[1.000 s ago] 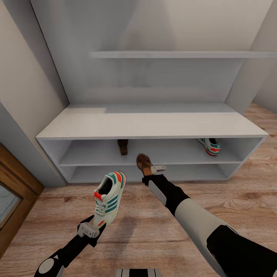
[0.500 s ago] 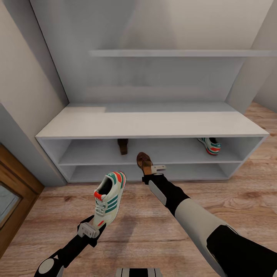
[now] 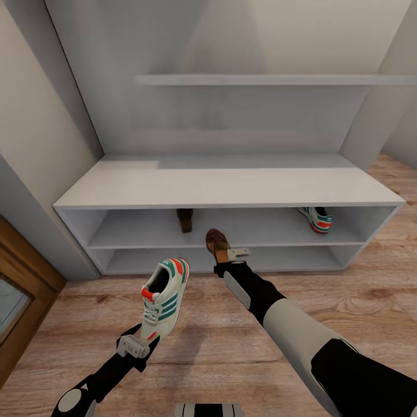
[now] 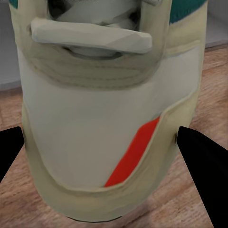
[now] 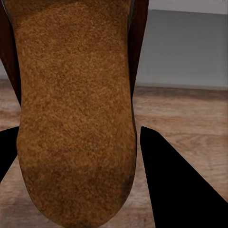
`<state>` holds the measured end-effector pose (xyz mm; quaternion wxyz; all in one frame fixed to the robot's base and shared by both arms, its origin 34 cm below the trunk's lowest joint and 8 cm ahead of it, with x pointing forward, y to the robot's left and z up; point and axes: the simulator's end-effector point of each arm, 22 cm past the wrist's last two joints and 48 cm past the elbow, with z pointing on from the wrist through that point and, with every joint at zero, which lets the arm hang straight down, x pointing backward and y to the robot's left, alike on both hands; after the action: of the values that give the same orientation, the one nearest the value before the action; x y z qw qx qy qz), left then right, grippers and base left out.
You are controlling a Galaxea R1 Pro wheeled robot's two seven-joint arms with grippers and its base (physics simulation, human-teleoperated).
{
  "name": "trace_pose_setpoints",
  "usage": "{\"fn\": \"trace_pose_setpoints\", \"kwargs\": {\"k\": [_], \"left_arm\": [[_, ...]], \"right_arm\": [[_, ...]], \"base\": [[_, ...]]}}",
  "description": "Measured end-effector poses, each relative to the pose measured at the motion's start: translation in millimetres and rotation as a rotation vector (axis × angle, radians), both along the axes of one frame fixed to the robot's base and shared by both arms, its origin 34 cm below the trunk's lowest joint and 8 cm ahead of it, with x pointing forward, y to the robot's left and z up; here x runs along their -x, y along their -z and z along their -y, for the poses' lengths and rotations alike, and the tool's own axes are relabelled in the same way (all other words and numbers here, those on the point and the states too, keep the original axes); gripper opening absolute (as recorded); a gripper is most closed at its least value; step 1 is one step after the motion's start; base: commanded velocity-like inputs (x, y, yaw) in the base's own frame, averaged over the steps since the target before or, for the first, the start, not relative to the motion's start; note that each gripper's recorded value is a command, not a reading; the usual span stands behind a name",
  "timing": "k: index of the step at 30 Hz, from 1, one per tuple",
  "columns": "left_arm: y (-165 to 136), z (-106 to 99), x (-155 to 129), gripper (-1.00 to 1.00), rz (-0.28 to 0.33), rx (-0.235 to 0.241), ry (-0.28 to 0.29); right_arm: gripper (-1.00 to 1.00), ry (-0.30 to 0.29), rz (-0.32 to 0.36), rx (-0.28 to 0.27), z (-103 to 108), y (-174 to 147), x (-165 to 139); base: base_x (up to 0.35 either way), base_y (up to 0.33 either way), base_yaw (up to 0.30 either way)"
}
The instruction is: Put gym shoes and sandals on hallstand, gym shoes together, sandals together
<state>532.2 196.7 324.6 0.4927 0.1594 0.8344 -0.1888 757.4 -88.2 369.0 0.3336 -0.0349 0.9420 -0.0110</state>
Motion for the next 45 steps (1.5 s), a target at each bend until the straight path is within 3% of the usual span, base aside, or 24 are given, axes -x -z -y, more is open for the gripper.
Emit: {"fn": "trace_pose_setpoints", "kwargs": {"k": [15, 45], "left_arm": [[-0.7, -0.2, -0.7, -1.0, 0.002, -0.001, -0.001], [4.2, -0.3, 1.8, -1.0, -0.009, -0.001, -0.001]], "right_arm": [[-1.0, 0.005, 0.039, -0.004, -0.7, -8.3, -8.5], [-1.0, 0.006, 0.028, -0.006, -0.8, -0.4, -5.9]], "base": [[0.0, 0.0, 0.0], [0.0, 0.0, 0.0]]}}
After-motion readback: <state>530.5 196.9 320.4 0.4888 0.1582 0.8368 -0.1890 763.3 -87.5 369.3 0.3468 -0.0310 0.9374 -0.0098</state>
